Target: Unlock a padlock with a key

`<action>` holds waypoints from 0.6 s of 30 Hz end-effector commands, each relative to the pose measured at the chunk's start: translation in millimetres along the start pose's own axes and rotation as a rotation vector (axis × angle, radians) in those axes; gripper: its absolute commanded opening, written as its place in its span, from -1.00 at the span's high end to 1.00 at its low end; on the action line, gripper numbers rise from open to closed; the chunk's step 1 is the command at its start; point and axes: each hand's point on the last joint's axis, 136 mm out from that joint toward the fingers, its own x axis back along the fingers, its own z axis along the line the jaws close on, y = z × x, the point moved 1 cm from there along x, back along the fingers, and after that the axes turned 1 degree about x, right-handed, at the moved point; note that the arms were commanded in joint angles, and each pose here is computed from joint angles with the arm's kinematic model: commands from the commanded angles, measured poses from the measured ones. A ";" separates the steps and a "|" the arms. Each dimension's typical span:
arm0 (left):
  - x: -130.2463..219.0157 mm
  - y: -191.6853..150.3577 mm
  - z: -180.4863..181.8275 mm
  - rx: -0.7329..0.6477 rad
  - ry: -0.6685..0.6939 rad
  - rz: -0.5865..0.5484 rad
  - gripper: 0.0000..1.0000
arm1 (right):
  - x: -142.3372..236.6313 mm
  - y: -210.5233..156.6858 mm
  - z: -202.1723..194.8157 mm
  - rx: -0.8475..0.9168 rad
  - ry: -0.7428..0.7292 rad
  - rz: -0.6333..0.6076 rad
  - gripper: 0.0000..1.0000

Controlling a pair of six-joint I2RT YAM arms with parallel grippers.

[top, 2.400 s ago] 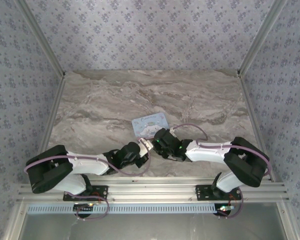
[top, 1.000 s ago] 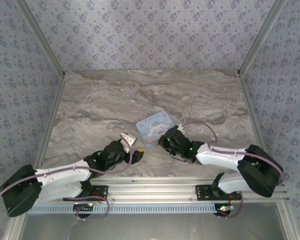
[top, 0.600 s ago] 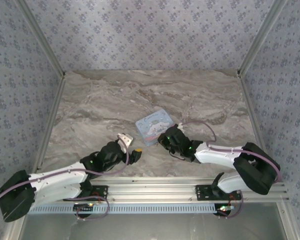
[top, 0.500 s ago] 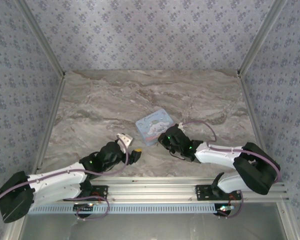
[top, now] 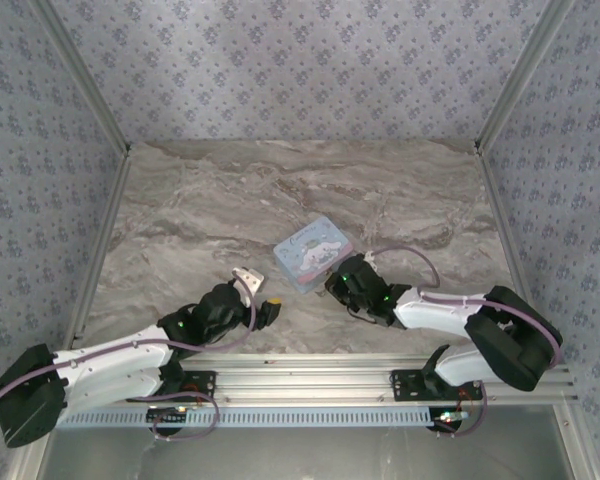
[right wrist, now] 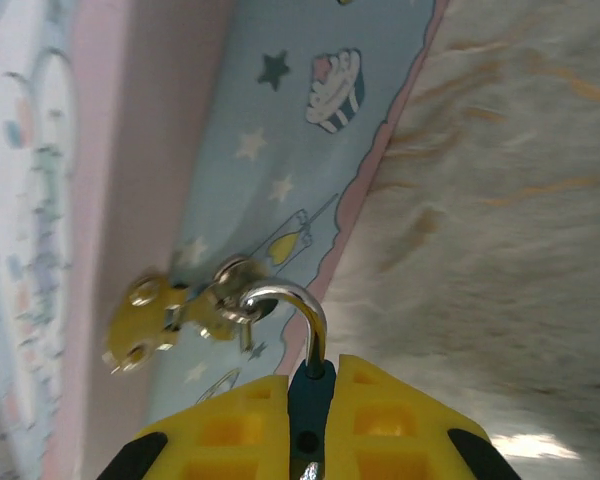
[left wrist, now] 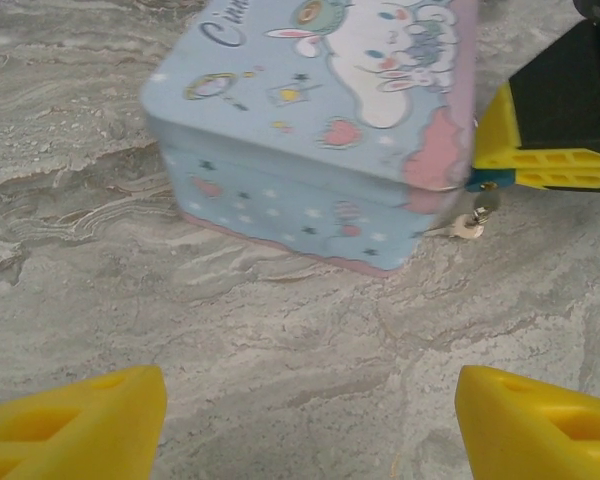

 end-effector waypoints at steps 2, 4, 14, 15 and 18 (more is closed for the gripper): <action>3.2 3.7 3.1 0.007 0.014 -0.008 -0.52 | 6.3 2.4 -21.9 0.038 -0.085 -0.009 1.00; 3.6 4.0 3.2 0.007 0.015 -0.009 -0.52 | 7.8 6.8 -23.3 0.033 -0.078 -0.022 1.00; 5.7 5.7 4.5 0.003 0.023 -0.008 -0.52 | 17.0 32.1 -14.7 0.027 -0.044 -0.066 1.00; 5.5 4.9 4.7 0.004 0.024 -0.005 -0.52 | 17.1 32.4 -14.2 0.031 -0.044 -0.063 1.00; 5.0 3.7 5.2 0.008 0.026 -0.003 -0.52 | 17.8 33.2 -12.7 0.039 -0.045 -0.062 1.00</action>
